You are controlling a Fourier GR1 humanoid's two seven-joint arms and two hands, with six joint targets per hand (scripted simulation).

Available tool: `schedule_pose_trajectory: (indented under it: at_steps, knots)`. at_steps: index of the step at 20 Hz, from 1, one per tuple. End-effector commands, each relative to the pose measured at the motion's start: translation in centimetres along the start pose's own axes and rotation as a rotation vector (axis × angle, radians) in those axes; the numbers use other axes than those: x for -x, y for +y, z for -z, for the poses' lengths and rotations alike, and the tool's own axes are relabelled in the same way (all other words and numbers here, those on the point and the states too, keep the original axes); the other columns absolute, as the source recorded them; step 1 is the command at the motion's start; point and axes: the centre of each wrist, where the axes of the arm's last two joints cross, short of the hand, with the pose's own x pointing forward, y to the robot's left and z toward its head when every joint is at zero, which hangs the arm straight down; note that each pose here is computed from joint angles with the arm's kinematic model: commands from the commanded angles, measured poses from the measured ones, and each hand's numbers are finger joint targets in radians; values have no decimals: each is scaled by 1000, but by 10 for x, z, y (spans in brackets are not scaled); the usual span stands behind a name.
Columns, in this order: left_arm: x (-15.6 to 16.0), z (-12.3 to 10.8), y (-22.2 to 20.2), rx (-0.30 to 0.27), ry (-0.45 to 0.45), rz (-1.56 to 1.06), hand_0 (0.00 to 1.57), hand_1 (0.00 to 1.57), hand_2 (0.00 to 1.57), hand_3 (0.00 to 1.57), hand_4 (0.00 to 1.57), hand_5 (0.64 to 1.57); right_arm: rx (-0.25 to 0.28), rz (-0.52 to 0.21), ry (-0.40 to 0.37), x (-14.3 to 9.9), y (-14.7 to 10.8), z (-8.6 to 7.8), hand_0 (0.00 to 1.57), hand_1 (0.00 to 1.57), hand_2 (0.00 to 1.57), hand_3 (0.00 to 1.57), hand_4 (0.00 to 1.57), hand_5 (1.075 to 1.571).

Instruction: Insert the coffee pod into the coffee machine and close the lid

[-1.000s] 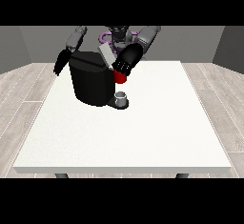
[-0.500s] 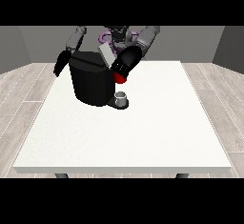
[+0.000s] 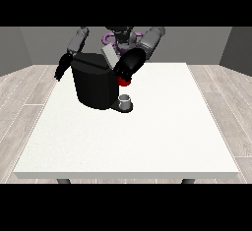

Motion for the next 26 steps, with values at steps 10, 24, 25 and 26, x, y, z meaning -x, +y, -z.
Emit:
schedule_pose_trajectory:
  at_steps: [10, 24, 25, 26]
  knots:
    - [-2, 0, 12, -33, 30, 96, 0, 0, 587, 459, 0, 1571, 10, -13, 19, 7, 9, -3, 0, 0, 0, 0, 0, 1571]
    - [16, -13, -86, 186, 70, -71, 0, 0, 0, 52, 0, 1571, 21, -4, 228, 66, -14, -40, 0, 0, 0, 0, 0, 1571]
    - [18, -16, -96, 203, 82, -82, 0, 0, 0, 0, 0, 1571, 22, 4, 230, 75, -27, -47, 0, 0, 0, 0, 0, 1571]
    - [17, -21, -111, 222, 37, -63, 0, 0, 0, 0, 0, 1571, 30, 6, 242, 84, -12, -58, 0, 0, 0, 0, 0, 1571]
